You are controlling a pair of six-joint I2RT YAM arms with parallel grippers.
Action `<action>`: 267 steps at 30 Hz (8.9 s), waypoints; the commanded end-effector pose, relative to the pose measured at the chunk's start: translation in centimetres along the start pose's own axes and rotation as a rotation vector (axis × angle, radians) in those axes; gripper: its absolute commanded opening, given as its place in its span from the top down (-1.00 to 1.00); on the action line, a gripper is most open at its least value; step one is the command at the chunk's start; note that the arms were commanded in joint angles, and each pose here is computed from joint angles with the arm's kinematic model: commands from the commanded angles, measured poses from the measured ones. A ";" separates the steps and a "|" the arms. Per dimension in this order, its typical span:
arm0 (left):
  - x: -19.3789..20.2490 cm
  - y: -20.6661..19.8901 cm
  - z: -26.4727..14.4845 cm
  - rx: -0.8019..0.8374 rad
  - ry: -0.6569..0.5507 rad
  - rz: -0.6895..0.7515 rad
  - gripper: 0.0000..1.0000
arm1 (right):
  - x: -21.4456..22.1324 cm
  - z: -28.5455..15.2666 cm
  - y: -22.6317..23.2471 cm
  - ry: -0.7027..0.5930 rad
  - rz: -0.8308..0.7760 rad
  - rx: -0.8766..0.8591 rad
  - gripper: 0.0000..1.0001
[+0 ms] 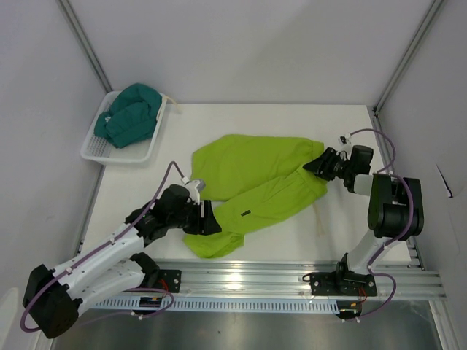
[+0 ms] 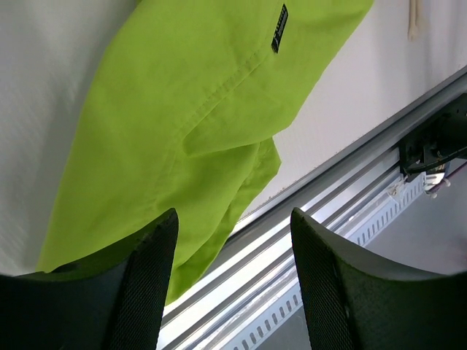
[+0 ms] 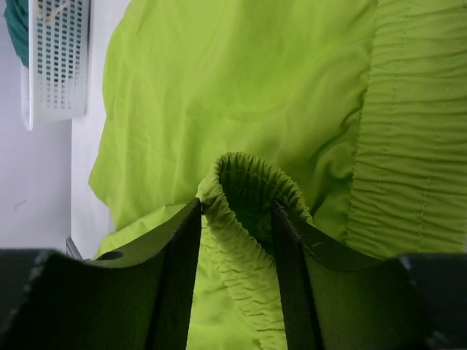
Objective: Fold and stack the shorts
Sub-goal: Flatten the shorts out
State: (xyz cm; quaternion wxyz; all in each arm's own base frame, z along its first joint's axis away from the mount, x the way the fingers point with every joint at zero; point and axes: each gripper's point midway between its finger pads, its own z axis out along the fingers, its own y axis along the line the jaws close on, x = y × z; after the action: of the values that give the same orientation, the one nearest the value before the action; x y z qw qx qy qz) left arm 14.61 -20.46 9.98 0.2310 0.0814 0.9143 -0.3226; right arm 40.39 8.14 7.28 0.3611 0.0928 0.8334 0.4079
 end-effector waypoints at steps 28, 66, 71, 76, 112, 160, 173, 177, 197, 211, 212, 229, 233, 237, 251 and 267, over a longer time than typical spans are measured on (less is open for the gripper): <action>-4.5 0.4 -1.7 -0.095 -0.159 -0.011 -0.41 | -4.3 -4.6 -5.2 -0.327 0.237 0.098 1.00; -4.3 7.7 1.6 -0.258 -0.359 -0.252 -0.20 | -4.0 -5.2 -5.5 -0.363 0.297 0.021 1.00; -3.7 8.4 2.4 -0.270 -0.344 -0.268 -0.12 | -4.0 -5.3 -5.6 -0.362 0.303 0.018 1.00; -3.7 7.9 3.5 -0.218 -0.331 -0.296 0.00 | -4.1 -5.3 -5.5 -0.365 0.300 0.014 1.00; -13.7 11.9 -0.2 -0.259 -0.506 -0.273 1.00 | -1.0 -3.3 -2.1 -0.200 0.266 -0.122 0.08; -14.2 12.3 -1.5 -0.285 -0.530 -0.254 1.00 | 0.3 -6.5 -0.8 -0.279 0.201 -0.100 0.09; -14.5 12.3 -1.6 -0.281 -0.534 -0.256 1.00 | 1.4 -5.3 -0.8 -0.198 0.174 -0.047 0.14; -14.4 12.4 -1.6 -0.282 -0.533 -0.256 1.00 | 2.0 -4.9 -0.7 -0.163 0.180 -0.042 0.14; -14.5 13.4 -1.4 -0.285 -0.531 -0.256 1.00 | 3.2 -1.5 2.0 0.019 0.095 -0.171 0.41; -14.7 12.8 -1.6 -0.262 -0.532 -0.263 1.00 | 2.2 -1.8 2.3 -0.009 0.099 -0.174 1.00; -14.8 12.5 -1.9 -0.252 -0.541 -0.260 1.00 | 2.3 -2.4 3.0 -0.008 0.109 -0.204 1.00; -24.4 -3.1 -18.5 0.037 -0.807 -0.036 1.00 | -13.8 -16.8 19.1 -0.258 -0.040 -0.380 1.00; -25.4 -6.4 -22.5 0.117 -0.855 0.041 1.00 | -15.5 -19.7 22.4 -0.337 -0.047 -0.437 1.00; -26.2 -8.6 -27.5 0.108 -0.964 0.121 1.00 | -16.8 -23.3 26.4 -0.416 -0.058 -0.514 1.00; -25.4 -15.8 -38.0 0.122 -1.242 0.343 1.00 | -16.6 -33.0 37.9 -0.633 -0.441 -0.628 1.00; -16.8 -20.4 -45.1 0.013 -1.390 0.434 1.00 | -7.5 -37.0 44.9 -0.701 -0.617 -0.443 1.00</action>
State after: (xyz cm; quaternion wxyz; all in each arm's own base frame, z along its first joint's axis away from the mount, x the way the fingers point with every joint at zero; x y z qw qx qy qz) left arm 6.88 -9.27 60.25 0.8059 0.0629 0.5129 -0.2889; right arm 15.53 10.93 59.43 0.7145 -0.1119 0.5439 0.4257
